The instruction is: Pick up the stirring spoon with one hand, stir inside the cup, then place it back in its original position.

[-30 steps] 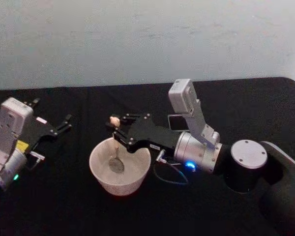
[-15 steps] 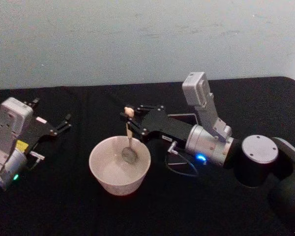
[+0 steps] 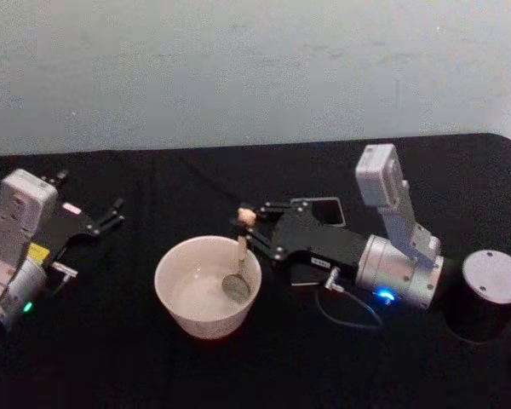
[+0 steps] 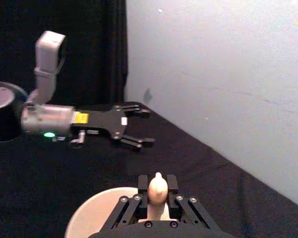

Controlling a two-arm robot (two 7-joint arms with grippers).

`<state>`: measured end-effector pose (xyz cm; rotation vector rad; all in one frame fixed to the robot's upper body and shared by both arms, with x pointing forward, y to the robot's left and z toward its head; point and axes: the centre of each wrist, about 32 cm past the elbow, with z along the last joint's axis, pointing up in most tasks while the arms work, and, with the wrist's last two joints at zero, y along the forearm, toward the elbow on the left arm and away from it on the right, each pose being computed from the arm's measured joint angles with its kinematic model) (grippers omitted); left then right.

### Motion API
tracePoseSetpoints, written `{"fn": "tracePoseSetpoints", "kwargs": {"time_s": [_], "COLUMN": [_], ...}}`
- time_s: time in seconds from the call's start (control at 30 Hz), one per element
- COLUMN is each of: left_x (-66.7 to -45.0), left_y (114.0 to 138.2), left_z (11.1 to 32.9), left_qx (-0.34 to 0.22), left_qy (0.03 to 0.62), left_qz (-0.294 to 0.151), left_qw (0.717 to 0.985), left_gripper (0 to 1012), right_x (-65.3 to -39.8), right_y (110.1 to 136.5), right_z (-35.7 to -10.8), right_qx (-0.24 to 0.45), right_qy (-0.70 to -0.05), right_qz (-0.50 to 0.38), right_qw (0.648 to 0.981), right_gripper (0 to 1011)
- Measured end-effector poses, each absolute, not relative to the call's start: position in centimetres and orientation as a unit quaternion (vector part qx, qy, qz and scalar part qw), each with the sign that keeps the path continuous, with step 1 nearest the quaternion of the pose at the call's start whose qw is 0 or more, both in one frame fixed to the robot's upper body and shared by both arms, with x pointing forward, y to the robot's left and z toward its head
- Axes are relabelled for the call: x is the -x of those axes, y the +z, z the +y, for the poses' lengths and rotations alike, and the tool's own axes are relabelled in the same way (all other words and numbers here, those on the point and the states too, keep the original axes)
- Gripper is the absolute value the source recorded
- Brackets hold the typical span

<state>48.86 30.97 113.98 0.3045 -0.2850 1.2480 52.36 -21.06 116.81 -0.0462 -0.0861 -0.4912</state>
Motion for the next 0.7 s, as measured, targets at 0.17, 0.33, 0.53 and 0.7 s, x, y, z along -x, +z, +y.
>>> {"fn": "tracePoseSetpoints", "kwargs": {"time_s": [0.17, 0.33, 0.53, 0.7], "left_x": [-48.9, -48.9, -48.9, -48.9], "left_y": [114.0, 114.0, 114.0, 114.0], "left_z": [31.0, 31.0, 31.0, 31.0], "left_qx": [-0.141, -0.142, -0.141, -0.142], "left_qy": [0.580, 0.580, 0.580, 0.580], "left_qz": [-0.132, -0.132, -0.132, -0.132], "left_qw": [0.791, 0.791, 0.791, 0.791], "left_gripper": [1001, 1001, 1001, 1001], "right_x": [-51.4, -50.7, -50.2, -50.1], "right_y": [116.9, 116.9, 116.7, 116.7], "right_z": [-21.2, -20.8, -19.9, -19.2], "right_qx": [0.021, 0.021, 0.021, 0.021], "right_qy": [-0.226, -0.209, -0.194, -0.186], "right_qz": [-0.040, -0.035, -0.029, -0.028], "right_qw": [0.973, 0.977, 0.980, 0.982], "right_gripper": [215, 215, 215, 215]}}
